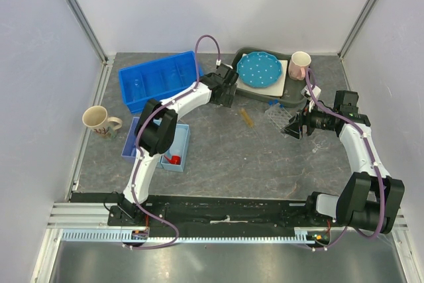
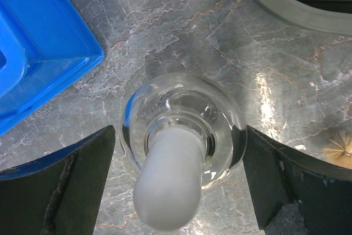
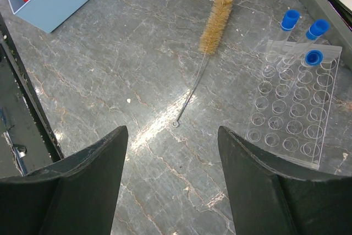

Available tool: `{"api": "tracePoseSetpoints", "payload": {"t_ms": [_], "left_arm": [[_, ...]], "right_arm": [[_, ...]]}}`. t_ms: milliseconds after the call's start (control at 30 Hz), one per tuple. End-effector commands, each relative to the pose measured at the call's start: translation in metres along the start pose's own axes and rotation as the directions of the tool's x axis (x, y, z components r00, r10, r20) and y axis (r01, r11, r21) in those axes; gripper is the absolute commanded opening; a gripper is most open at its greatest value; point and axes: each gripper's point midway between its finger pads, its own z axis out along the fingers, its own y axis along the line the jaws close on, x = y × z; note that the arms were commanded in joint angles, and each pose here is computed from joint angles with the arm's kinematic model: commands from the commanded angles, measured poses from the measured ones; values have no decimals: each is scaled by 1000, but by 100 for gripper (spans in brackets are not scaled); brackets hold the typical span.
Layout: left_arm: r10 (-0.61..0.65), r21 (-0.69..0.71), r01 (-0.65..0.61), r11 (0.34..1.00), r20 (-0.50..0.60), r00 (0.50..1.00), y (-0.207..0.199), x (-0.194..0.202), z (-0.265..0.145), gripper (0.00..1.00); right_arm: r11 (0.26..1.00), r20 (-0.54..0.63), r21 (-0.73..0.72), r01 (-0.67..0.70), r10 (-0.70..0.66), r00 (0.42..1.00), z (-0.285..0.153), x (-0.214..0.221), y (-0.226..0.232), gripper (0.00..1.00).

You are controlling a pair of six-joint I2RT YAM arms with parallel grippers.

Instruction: Organize the chemistry lab equipment

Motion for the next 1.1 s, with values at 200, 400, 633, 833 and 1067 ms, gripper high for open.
{"api": "tracePoseSetpoints", "payload": {"t_ms": [200,400,633,833,1067], "left_arm": [[31,68,-32,997,9,999,-6,-14,9,98],[38,74,-37,997,-19,999,-6,-9,17,94],[38,112,-39,993,4,999,-9,-19,3,67],[45,188,-55,981,59,997,-12,-37,-35,45],[43,262,-77,962,134,990,-5,-43,-91,42]], "right_arm": [[998,23,0,57,-57,998,-1,-13,-6,74],[998,22,-1,57,-57,998,-1,-13,-6,74],[999,18,-1,53,-53,998,-1,-12,-6,74],[998,20,-4,57,-57,998,-1,-13,-6,74],[998,21,-5,61,-61,998,-2,-13,-5,74]]}}
